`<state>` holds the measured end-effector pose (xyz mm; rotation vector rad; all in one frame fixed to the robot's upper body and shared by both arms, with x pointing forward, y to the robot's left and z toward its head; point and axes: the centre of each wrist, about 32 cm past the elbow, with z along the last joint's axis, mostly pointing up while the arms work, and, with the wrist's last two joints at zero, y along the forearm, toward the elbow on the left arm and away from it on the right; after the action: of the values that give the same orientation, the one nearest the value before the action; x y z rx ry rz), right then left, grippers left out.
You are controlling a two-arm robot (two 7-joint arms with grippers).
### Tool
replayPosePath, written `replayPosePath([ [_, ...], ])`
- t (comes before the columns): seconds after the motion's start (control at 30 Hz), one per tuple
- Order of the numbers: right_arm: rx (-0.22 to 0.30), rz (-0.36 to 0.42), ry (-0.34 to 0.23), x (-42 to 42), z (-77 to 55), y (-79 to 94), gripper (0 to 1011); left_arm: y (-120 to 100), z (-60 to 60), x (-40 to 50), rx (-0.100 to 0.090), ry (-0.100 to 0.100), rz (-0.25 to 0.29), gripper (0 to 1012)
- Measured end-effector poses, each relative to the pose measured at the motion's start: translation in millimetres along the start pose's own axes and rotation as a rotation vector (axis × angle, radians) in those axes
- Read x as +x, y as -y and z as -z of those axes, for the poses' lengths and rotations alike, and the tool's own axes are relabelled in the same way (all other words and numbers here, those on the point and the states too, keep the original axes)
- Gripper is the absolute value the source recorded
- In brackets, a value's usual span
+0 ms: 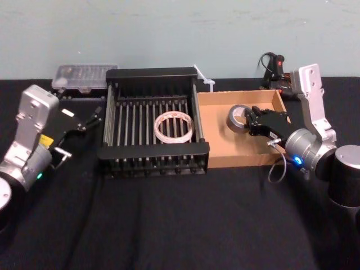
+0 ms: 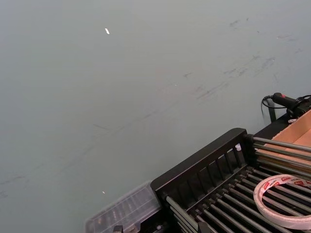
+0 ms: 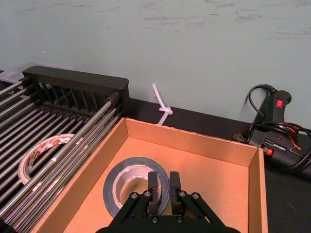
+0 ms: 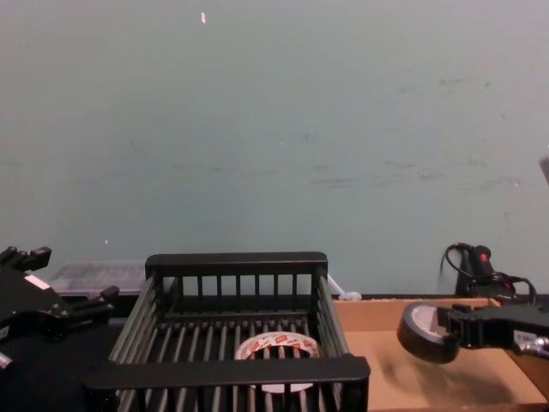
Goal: Pick up the white tape and place it into the black box , Pick up the silver tape and place it into the brown box.
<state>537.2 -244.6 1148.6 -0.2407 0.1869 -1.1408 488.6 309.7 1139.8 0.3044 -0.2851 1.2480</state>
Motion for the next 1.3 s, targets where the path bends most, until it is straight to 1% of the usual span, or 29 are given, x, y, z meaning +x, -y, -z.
replayPosePath([
  [0.47,0.004,-0.001,-0.003,-0.4,-0.1,1.2,153,0.0,0.0,0.0,0.0,0.0,0.0,1001],
  [0.53,0.005,-0.001,-0.003,-0.4,-0.1,1.2,186,0.0,0.0,0.0,0.0,0.0,0.0,1001],
  [0.6,0.006,-0.001,-0.003,-0.3,-0.2,1.3,237,0.0,0.0,0.0,0.0,0.0,0.0,1001],
  [0.63,0.006,-0.001,-0.004,-0.3,-0.2,1.4,293,0.0,0.0,0.0,0.0,0.0,0.0,1001],
  [0.7,0.006,-0.001,-0.004,-0.2,-0.2,1.4,336,0.0,0.0,0.0,0.0,0.0,0.0,1001],
  [0.73,0.006,-0.001,-0.004,-0.2,-0.2,1.5,392,0.0,0.0,0.0,0.0,0.0,0.0,1001],
  [0.83,0.007,-0.001,-0.004,-0.2,-0.3,1.5,453,0.0,0.0,0.0,0.0,0.0,0.0,1001],
  [0.87,0.007,-0.001,-0.004,-0.3,-0.3,1.6,512,0.0,0.0,0.0,0.0,0.0,0.0,1001],
  [0.93,0.007,-0.001,-0.004,-0.3,-0.3,1.6,548,0.0,0.0,0.0,0.0,0.0,0.0,1001],
  [0.97,0.007,-0.001,-0.004,-0.3,-0.3,1.6,606,0.0,0.0,0.0,0.0,0.0,0.0,1001],
  [1.07,0.007,-0.001,-0.005,-0.4,-0.2,1.6,673,0.0,0.0,0.0,0.0,0.0,0.0,1001],
  [1.1,0.007,-0.001,-0.005,-0.4,-0.3,1.7,735,0.0,0.0,0.0,0.0,0.0,0.0,1001],
  [1.13,0.007,-0.001,-0.005,-0.4,-0.2,1.7,746,0.0,0.0,0.0,0.0,0.0,0.0,1001],
  [1.23,0.007,-0.002,-0.005,-0.4,-0.2,1.7,827,0.0,0.0,0.0,0.0,0.0,0.0,1001],
  [1.3,0.007,-0.002,-0.005,-0.4,-0.2,1.7,898,0.0,0.0,0.0,0.0,0.0,0.0,1001],
])
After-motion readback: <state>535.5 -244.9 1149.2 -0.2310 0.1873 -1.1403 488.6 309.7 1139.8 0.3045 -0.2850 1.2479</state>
